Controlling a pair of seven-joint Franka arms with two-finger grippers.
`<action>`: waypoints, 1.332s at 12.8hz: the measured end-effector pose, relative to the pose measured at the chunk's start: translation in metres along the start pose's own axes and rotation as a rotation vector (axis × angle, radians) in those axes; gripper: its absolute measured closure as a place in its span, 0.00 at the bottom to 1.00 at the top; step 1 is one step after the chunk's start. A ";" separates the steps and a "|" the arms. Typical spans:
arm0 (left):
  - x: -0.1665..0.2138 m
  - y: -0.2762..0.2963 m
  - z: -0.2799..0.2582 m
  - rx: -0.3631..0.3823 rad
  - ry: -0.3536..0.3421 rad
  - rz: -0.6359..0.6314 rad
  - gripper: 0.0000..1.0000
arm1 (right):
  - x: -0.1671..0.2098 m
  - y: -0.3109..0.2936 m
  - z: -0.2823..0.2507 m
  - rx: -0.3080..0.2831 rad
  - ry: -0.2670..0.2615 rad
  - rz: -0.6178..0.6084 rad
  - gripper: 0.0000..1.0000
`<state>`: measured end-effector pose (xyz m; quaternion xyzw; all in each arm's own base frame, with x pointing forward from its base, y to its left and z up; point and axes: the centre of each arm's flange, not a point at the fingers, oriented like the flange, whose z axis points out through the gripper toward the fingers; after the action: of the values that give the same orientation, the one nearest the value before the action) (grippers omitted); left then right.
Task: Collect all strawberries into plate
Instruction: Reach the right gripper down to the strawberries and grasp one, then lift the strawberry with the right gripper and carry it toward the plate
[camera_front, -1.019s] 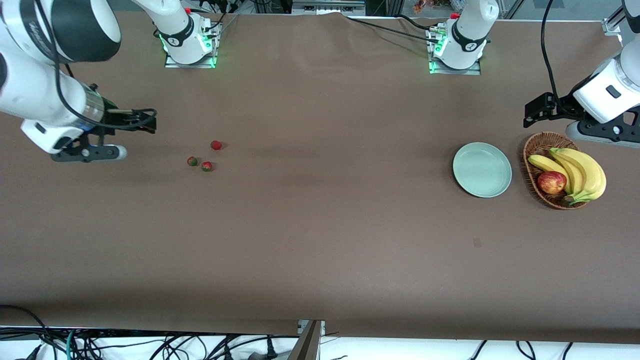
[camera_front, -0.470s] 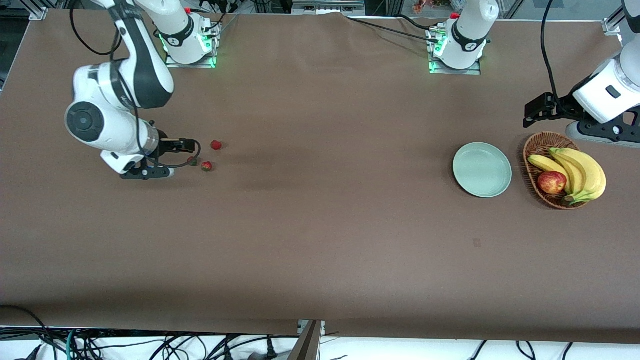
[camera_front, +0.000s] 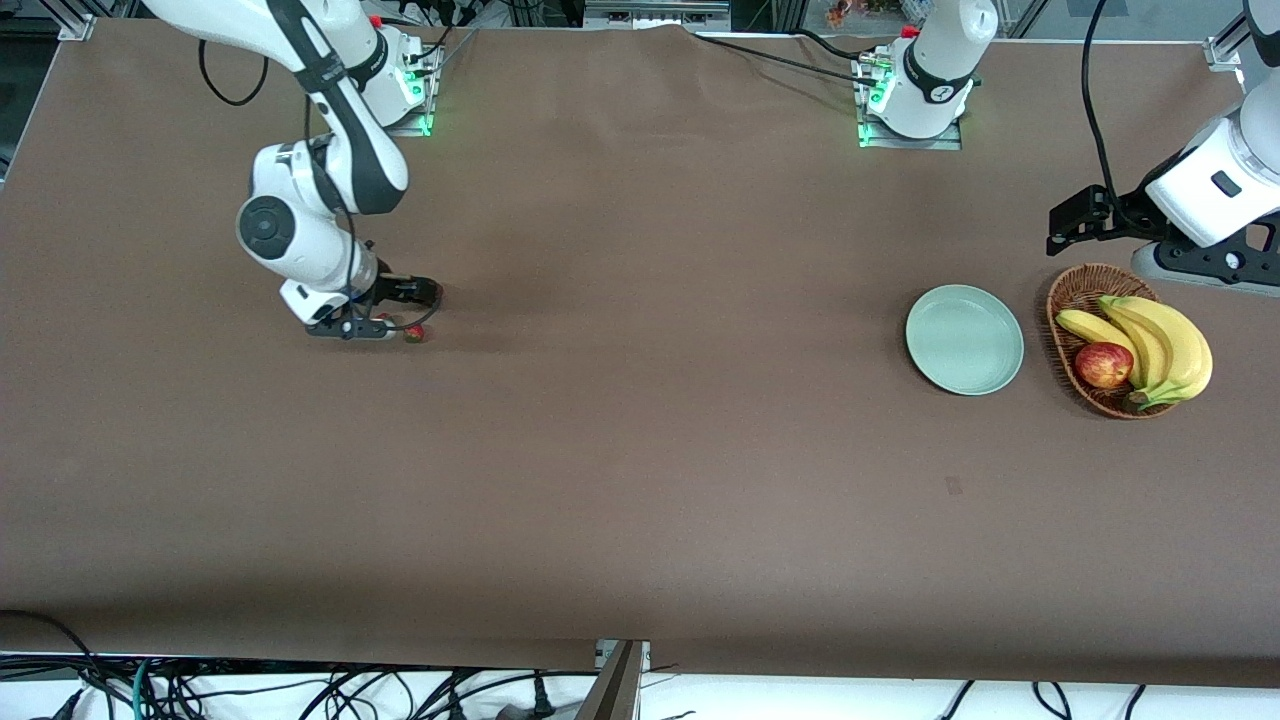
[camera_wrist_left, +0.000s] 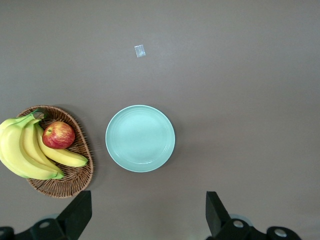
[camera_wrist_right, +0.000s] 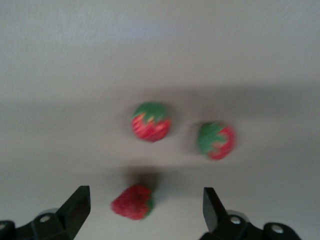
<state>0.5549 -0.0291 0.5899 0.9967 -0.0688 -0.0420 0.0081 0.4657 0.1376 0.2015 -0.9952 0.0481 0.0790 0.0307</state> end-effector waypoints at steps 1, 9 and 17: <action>0.000 0.000 0.000 0.000 0.000 0.000 0.00 | -0.006 -0.015 0.008 0.005 0.003 0.029 0.00; 0.000 0.000 0.000 0.000 0.000 0.000 0.00 | -0.012 -0.035 0.015 0.016 0.019 0.046 0.01; 0.000 0.000 0.000 0.000 0.000 0.001 0.00 | -0.010 -0.020 0.023 0.005 0.002 0.036 0.05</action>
<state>0.5549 -0.0294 0.5899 0.9967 -0.0691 -0.0420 0.0081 0.4543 0.1599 0.1814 -0.9942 0.0660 0.0782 0.0319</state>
